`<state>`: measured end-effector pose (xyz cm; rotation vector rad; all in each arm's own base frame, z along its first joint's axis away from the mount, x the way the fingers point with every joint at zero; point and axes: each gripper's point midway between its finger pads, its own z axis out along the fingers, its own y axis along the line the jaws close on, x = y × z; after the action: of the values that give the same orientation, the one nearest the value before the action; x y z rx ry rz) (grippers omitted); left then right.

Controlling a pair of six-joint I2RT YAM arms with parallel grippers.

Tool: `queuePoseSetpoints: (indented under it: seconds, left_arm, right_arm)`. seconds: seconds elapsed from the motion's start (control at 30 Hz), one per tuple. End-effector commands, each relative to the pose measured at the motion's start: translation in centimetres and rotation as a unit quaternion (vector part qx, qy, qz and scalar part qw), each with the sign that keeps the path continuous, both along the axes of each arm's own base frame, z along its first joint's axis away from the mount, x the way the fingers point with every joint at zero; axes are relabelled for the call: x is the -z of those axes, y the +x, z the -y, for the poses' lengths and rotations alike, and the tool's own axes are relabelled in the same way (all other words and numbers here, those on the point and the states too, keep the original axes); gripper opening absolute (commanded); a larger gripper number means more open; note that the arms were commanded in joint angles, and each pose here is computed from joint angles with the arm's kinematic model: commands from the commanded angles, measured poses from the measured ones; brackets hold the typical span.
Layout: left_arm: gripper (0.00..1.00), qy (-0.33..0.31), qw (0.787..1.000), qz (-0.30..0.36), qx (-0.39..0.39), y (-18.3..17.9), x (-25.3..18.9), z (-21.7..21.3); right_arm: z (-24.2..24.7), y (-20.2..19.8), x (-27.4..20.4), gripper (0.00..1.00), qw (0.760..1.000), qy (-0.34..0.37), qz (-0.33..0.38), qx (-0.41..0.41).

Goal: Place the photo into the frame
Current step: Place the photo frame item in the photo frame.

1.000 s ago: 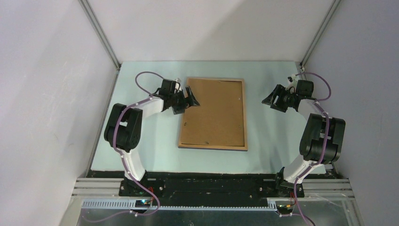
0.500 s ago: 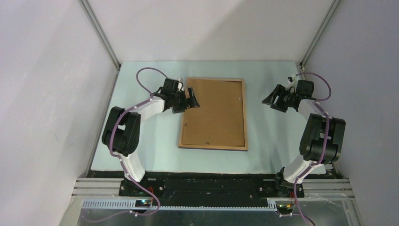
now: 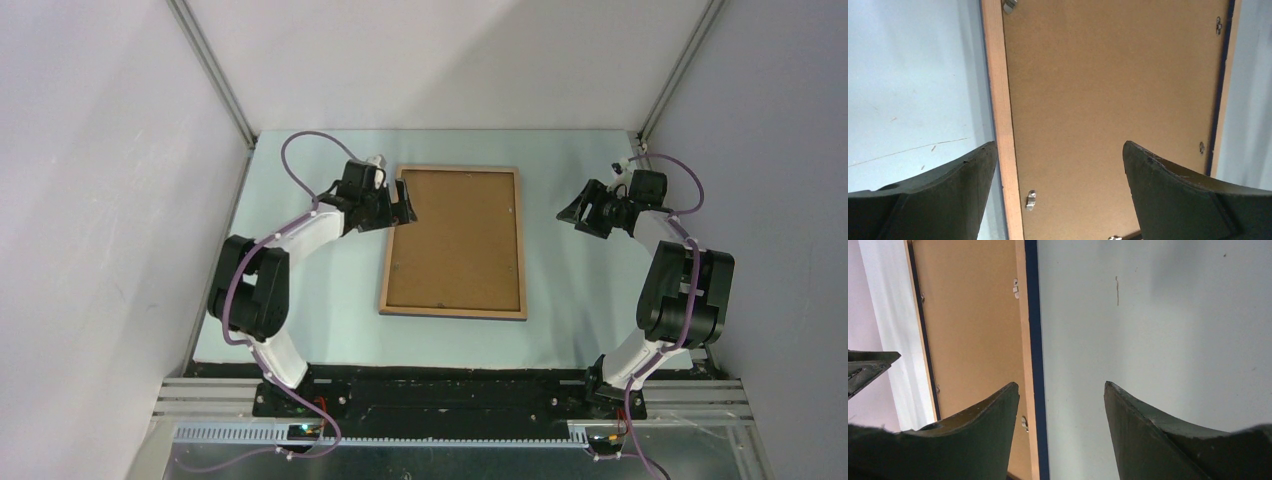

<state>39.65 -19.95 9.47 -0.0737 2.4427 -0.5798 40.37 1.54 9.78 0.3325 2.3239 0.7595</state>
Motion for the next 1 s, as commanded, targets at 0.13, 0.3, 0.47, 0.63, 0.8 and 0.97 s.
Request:
queuePoseSetpoints:
  seconds: [0.13,0.3,0.47,0.63,0.8,0.97]
  left_arm:
    - [0.99,0.071,0.994,0.084,0.028,2.5,-2.8,-1.1]
    - [0.93,0.105,0.99,0.081,0.046,3.0,-1.3,-1.7]
    - [0.86,0.117,0.989,0.065,0.057,2.9,0.5,-1.8]
    - [0.74,0.116,0.99,0.043,0.06,2.8,2.3,-1.7]
    - [0.62,0.108,0.992,0.018,0.056,2.5,4.0,-1.7]
    - [0.51,0.105,0.993,0.01,0.058,2.5,4.6,-1.7]
  right_arm:
    - [-0.6,0.4,-1.8,0.68,0.999,-0.016,0.036,-0.012]
    - [-1.2,0.5,-2.2,0.68,0.998,-0.035,0.047,-0.023]
    - [-1.9,0.5,-2.5,0.67,0.997,-0.052,0.055,-0.031]
    - [-2.1,0.4,-2.4,0.66,0.997,-0.053,0.052,-0.034]
    - [-2.0,0.3,-2.0,0.66,0.997,-0.053,0.047,-0.035]
    - [-2.0,0.2,-1.7,0.65,0.997,-0.051,0.041,-0.034]
